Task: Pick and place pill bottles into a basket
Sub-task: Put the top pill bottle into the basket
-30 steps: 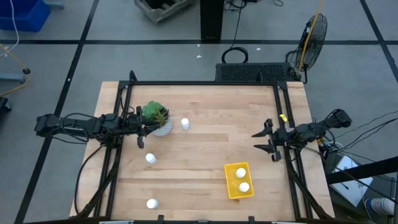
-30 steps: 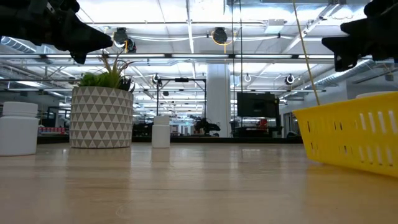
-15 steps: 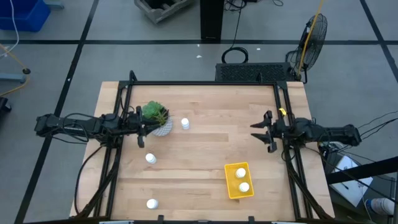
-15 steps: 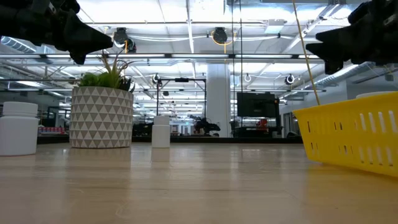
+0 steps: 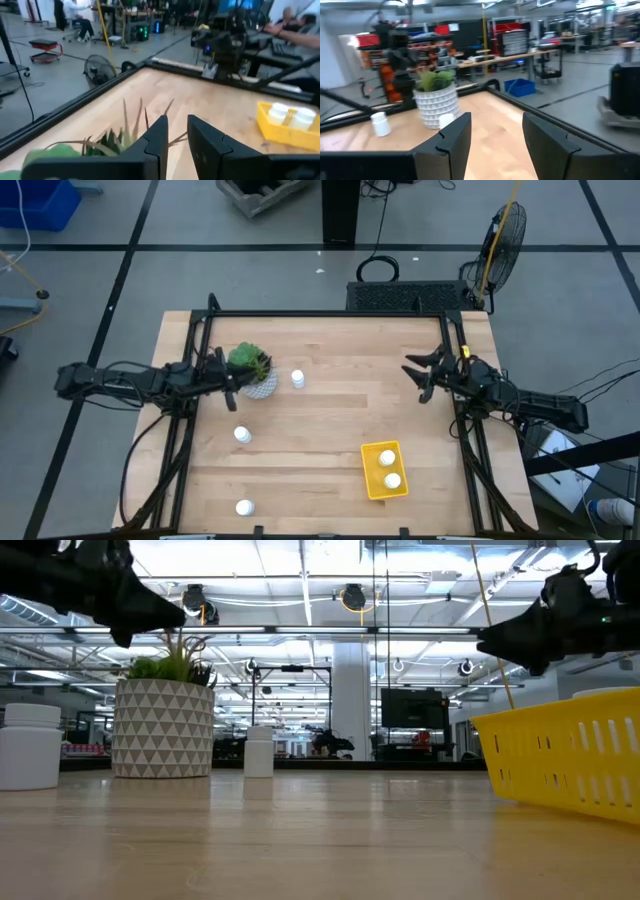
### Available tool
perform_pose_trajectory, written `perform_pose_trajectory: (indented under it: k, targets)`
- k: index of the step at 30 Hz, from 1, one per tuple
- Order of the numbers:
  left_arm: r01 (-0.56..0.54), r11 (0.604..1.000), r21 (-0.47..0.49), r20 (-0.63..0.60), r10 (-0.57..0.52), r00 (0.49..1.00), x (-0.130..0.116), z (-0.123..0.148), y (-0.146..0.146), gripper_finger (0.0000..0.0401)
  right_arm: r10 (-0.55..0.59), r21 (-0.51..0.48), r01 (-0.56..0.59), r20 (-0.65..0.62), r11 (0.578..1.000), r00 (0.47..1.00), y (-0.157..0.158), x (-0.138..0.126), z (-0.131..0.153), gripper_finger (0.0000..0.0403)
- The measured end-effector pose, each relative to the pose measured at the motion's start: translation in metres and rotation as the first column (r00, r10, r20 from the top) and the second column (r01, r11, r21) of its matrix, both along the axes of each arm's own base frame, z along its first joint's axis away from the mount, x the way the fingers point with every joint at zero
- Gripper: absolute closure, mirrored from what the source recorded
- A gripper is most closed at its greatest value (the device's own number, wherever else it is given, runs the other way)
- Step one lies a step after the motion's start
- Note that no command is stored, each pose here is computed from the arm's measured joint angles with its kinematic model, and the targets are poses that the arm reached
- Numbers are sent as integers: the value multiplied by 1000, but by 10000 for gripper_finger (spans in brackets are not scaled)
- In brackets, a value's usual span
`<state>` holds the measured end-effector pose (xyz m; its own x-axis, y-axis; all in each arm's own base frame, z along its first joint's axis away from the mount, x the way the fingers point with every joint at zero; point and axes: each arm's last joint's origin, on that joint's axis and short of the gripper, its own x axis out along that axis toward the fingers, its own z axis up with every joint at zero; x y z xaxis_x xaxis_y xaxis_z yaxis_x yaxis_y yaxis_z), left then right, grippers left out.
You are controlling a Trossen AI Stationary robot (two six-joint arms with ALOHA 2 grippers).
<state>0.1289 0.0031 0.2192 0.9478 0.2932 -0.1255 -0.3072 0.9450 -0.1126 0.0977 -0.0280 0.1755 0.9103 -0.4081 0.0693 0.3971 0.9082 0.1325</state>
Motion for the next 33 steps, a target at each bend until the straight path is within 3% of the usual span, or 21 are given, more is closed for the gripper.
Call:
perform_pose_trajectory:
  k: [3, 8, 11, 14, 17, 20, 23, 25, 33]
  targets:
    - [6, 1000, 30, -50, -5, 999, 10, 14, -1, 325, -24, 2, 24, 0, 1000, 1000, -1, 0, 0, 231]
    - [34, 995, 94, -256, -9, 967, 36, 49, -2, 325, -36, 4, 36, -8, 999, 999, -1, 0, -1, 230]
    - [42, 994, 104, -401, 4, 916, 53, 71, 0, 325, -35, 20, 35, 0, 999, 999, -1, 0, -1, 233]
    - [-27, 999, 38, -530, 43, 847, 66, 94, 6, 325, -32, 93, 28, 32, 995, 999, -1, 0, -1, 233]
    - [-146, 989, 7, -585, 123, 801, 79, 116, 15, 325, -31, 104, 27, 37, 994, 999, -1, 0, -1, 231]
    - [-149, 989, -3, -649, 112, 752, 91, 129, 23, 325, -31, 95, 28, 32, 995, 999, -1, 0, -1, 230]
    - [-42, 997, -63, -723, -17, 691, 106, 131, 30, 325, -31, 93, 28, 31, 995, 999, -1, 0, -1, 232]
    - [6, 994, -106, -732, -82, 677, 118, 129, 34, 325, -31, 93, 28, 31, 995, 999, -1, 0, -1, 233]
    - [-45, 990, -136, -780, -79, 621, 155, 115, 55, 324, -31, 93, 28, 31, 995, 999, -1, 0, -1, 232]
